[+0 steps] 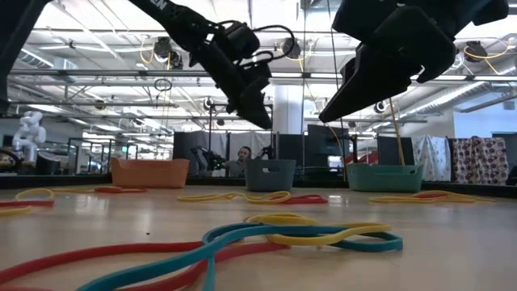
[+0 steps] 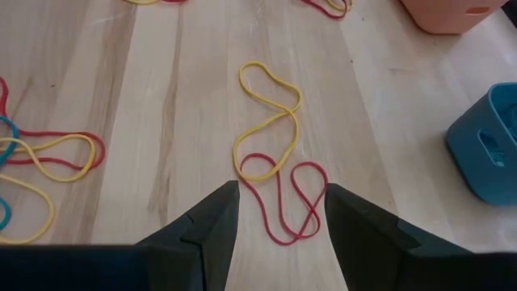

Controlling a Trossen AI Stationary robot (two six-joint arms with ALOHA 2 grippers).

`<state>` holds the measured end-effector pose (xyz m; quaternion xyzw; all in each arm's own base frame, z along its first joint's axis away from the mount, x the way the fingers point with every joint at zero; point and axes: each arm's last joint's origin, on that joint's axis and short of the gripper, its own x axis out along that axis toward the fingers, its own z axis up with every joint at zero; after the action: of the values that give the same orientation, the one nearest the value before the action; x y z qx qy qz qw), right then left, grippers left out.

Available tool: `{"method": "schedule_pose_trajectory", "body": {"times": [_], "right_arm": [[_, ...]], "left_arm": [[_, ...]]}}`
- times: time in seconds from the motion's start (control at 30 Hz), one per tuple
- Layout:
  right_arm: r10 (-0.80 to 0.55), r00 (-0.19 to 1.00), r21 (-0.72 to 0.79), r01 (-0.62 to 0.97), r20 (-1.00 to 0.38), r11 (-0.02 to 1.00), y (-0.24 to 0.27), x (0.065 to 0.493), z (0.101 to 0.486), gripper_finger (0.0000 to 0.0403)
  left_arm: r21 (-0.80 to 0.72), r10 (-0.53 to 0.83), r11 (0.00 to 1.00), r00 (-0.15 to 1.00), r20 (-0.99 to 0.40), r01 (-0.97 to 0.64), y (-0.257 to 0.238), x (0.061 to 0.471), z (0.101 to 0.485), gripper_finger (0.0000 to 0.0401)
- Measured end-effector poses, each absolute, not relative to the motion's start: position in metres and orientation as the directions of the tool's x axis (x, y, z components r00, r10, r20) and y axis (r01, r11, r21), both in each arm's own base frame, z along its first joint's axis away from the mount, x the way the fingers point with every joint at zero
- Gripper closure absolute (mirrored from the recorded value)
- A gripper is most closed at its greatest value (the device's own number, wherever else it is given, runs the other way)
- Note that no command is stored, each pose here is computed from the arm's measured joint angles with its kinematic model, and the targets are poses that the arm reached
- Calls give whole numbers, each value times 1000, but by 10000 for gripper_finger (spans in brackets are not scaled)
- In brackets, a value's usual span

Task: Sort rubber bands into baskets
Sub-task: Put the blue rubber band into the blue bin

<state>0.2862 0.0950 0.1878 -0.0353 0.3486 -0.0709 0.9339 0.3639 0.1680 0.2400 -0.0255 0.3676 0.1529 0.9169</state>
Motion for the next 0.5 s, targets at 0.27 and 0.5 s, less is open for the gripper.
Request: {"method": "schedule_pose_trajectory", "body": {"times": [0.27,0.5], "right_arm": [[-154,743,-114,104,-652,988,96,286,187,225],[-144,747,-37,159,-649,987,96,286,188,225]], "left_arm": [[40,235,952,641,-731,-304,154,341,277,290],[-29,82,975,481,-873,-218,98,304,294,290]]}}
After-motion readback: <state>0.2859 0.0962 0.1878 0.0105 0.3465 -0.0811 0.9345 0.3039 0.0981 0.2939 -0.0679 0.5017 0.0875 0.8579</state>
